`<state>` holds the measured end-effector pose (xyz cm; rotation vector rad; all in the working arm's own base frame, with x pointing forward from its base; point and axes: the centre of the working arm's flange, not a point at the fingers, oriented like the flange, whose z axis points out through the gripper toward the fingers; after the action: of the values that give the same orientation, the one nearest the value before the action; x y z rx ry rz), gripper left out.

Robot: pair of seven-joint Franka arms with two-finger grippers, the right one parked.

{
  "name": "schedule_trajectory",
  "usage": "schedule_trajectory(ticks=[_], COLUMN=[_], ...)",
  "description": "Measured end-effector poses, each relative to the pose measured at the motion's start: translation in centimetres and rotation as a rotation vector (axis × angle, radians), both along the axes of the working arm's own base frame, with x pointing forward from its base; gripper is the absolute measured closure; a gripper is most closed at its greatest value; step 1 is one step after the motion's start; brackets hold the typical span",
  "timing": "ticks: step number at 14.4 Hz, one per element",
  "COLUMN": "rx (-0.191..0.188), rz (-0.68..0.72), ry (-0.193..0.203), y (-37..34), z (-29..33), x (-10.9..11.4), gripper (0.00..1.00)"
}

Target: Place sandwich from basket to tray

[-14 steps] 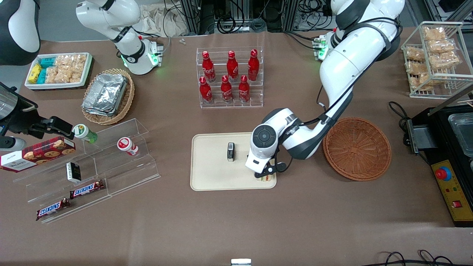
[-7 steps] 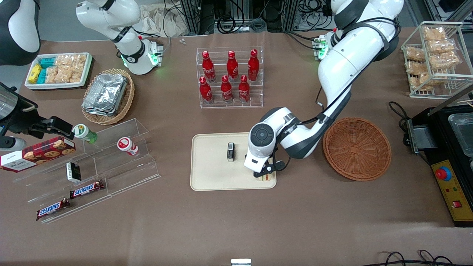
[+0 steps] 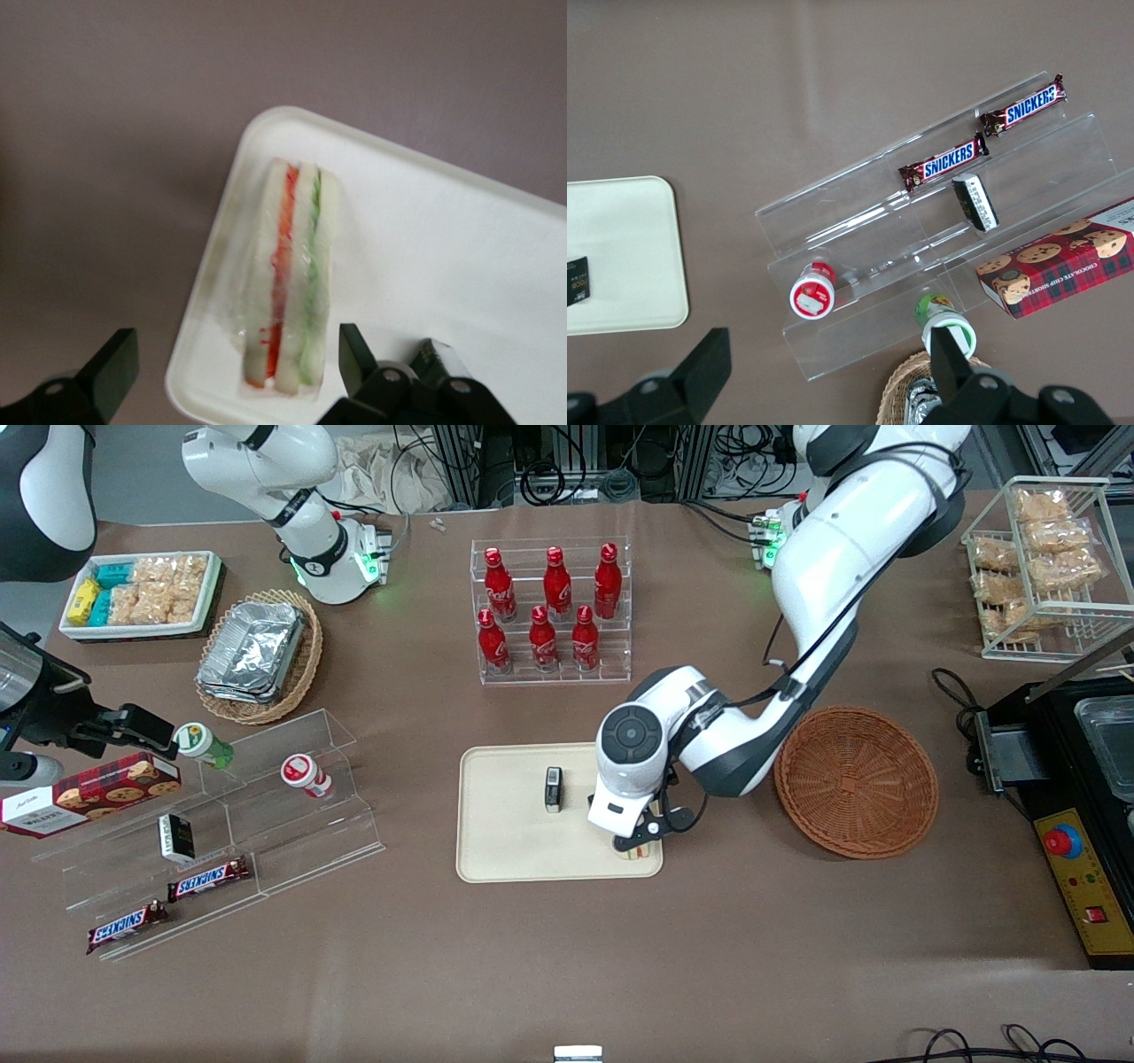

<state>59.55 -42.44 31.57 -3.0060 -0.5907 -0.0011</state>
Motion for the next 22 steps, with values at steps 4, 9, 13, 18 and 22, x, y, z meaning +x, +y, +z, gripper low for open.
schedule_trajectory(ticks=[4,9,13,18,22], rx=[0.076,0.014,-0.033,-0.035,-0.019], rz=[0.038,-0.026,-0.128,-0.233,-0.227], ry=[-0.070,-0.036,-0.064,-0.049,-0.030], y=[8.4,20.6,26.5,34.5,36.5], z=[11.0,19.5,20.4,20.4,20.5], x=[2.8,3.5,0.9,-2.9,-3.8], gripper=[0.00,0.00,0.00,0.00,0.00])
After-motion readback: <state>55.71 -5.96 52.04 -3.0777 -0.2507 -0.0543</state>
